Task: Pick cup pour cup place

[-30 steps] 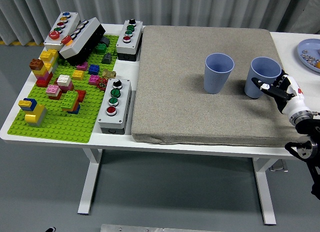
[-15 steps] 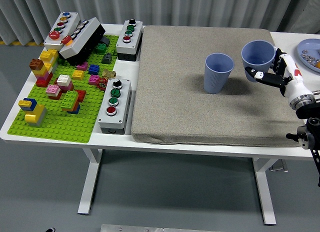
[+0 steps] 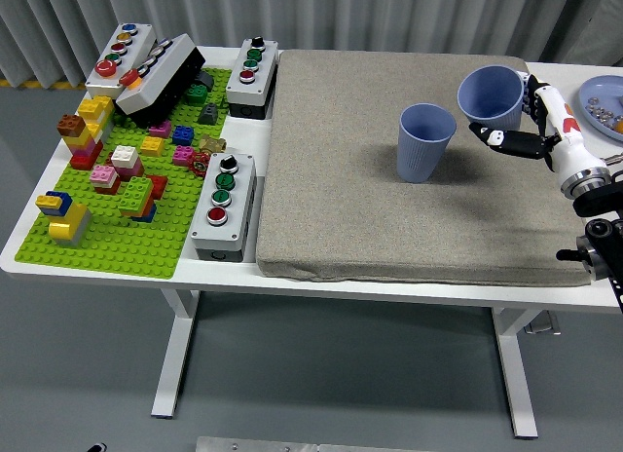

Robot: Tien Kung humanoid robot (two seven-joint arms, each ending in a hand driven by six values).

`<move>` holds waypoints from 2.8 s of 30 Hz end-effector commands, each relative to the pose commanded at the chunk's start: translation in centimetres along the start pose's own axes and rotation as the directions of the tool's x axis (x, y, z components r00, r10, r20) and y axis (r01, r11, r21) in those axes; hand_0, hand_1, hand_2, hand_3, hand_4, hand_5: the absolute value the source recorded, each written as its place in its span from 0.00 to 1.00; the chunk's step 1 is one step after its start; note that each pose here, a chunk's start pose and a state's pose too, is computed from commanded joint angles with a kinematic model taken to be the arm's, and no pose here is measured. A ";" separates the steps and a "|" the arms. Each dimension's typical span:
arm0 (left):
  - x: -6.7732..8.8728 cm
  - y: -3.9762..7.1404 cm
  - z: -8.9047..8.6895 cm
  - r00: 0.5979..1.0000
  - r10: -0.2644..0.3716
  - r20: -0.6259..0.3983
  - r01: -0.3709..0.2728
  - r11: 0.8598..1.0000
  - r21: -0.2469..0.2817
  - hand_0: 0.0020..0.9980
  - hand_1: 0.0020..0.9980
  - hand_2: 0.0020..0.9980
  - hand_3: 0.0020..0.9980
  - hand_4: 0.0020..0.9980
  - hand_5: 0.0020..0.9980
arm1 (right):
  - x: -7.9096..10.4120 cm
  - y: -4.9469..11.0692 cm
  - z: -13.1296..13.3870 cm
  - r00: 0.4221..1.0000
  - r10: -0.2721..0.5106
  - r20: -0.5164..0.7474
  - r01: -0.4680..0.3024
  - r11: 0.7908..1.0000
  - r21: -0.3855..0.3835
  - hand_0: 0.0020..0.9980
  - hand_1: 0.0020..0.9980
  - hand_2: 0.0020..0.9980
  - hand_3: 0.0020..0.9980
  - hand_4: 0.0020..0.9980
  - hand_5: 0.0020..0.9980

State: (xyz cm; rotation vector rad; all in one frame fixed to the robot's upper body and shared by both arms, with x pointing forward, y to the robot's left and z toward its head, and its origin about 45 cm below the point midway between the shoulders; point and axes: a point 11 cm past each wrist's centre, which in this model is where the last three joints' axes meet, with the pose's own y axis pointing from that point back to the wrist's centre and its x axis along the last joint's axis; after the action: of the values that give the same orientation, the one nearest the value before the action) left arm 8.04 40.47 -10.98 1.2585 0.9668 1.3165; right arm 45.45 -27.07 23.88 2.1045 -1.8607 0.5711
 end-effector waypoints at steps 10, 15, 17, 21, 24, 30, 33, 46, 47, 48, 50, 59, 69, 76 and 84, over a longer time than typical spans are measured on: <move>0.1 0.0 0.1 1.000 0.002 0.005 -0.002 1.000 -0.001 0.81 0.76 0.81 0.75 0.53 1.00 | 0.2 -0.5 -0.4 0.993 -0.006 -0.121 0.008 1.000 0.011 0.76 0.60 0.49 0.56 0.71 0.11; 0.2 0.0 0.2 1.000 0.004 0.002 -0.004 1.000 -0.004 0.81 0.76 0.81 0.75 0.53 1.00 | 0.2 -0.8 -1.1 0.978 -0.005 -0.208 0.011 1.000 0.029 0.76 0.61 0.49 0.56 0.70 0.11; 0.2 0.0 0.3 1.000 0.004 0.002 -0.004 1.000 -0.006 0.81 0.76 0.81 0.75 0.53 1.00 | 0.1 -0.9 -1.3 0.971 -0.004 -0.240 0.013 0.999 0.035 0.76 0.61 0.49 0.56 0.70 0.11; 0.2 0.0 0.5 1.000 0.005 0.004 -0.005 1.000 -0.008 0.81 0.76 0.81 0.75 0.53 1.00 | -0.2 -1.2 -1.8 0.958 -0.009 -0.287 0.023 0.999 0.044 0.76 0.61 0.49 0.56 0.70 0.11; 0.2 0.0 0.5 1.000 0.005 0.003 -0.005 1.000 -0.009 0.81 0.76 0.81 0.75 0.53 1.00 | -0.3 -1.4 -2.1 0.950 -0.011 -0.311 0.027 0.999 0.047 0.76 0.61 0.49 0.56 0.70 0.10; 0.3 0.1 0.6 1.000 0.006 0.003 -0.006 1.000 -0.010 0.81 0.76 0.81 0.75 0.53 1.00 | -0.2 -1.7 -2.6 0.939 -0.003 -0.345 0.025 0.998 0.060 0.76 0.61 0.49 0.56 0.70 0.10; 0.3 0.1 0.6 1.000 0.007 0.003 -0.007 1.000 -0.010 0.81 0.76 0.81 0.75 0.53 1.00 | -0.3 -1.7 -2.8 0.925 0.002 -0.379 0.025 0.997 0.067 0.76 0.61 0.49 0.56 0.70 0.10; 0.5 0.1 0.6 1.000 0.009 0.003 -0.009 1.000 -0.010 0.81 0.76 0.81 0.75 0.53 1.00 | -1.0 -2.0 -3.3 0.862 0.016 -0.506 0.030 0.996 0.083 0.76 0.61 0.49 0.56 0.70 0.10; 0.5 0.1 0.6 1.000 0.009 0.003 -0.009 1.000 -0.010 0.81 0.76 0.81 0.75 0.53 1.00 | -1.1 -2.0 -3.3 0.861 0.016 -0.508 0.030 0.996 0.083 0.76 0.61 0.49 0.56 0.70 0.10; 0.5 0.1 0.6 1.000 0.009 0.003 -0.009 1.000 -0.010 0.81 0.76 0.81 0.75 0.53 1.00 | -1.2 -2.0 -3.3 0.855 0.020 -0.518 0.028 0.996 0.084 0.77 0.61 0.49 0.56 0.70 0.10; 0.5 0.1 0.6 1.000 0.010 0.002 -0.010 1.000 -0.010 0.81 0.76 0.81 0.75 0.53 1.00 | -1.4 -2.0 -3.3 0.849 0.022 -0.529 0.028 0.996 0.086 0.77 0.61 0.49 0.56 0.70 0.10; 0.6 0.1 0.7 1.000 0.012 0.001 -0.012 1.000 -0.011 0.81 0.76 0.81 0.75 0.53 1.00 | -1.7 -2.1 -3.7 0.823 0.025 -0.568 0.038 0.995 0.098 0.77 0.62 0.49 0.56 0.70 0.10; 0.7 0.1 0.6 1.000 0.013 0.000 -0.013 1.000 -0.008 0.81 0.76 0.81 0.75 0.53 1.00 | -2.1 -2.1 -4.2 0.797 0.028 -0.603 0.052 0.992 0.115 0.78 0.62 0.49 0.55 0.70 0.10; 0.7 0.1 0.6 1.000 0.013 0.000 -0.013 1.000 -0.008 0.81 0.76 0.81 0.75 0.53 1.00 | -2.2 -2.2 -4.3 0.781 0.022 -0.624 0.064 0.991 0.115 0.78 0.62 0.49 0.55 0.70 0.10; 0.8 0.1 0.3 1.000 0.014 0.001 -0.014 1.000 -0.004 0.81 0.76 0.81 0.75 0.53 1.00 | -2.4 -2.2 -4.5 0.765 0.021 -0.644 0.073 0.990 0.119 0.78 0.62 0.50 0.55 0.70 0.10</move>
State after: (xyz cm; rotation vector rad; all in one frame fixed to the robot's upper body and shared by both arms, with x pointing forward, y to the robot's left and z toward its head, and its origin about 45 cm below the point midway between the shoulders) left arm 8.42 41.17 -10.69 1.2650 0.9554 1.3284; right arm 46.87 -22.62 26.89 1.6764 -1.4108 1.2628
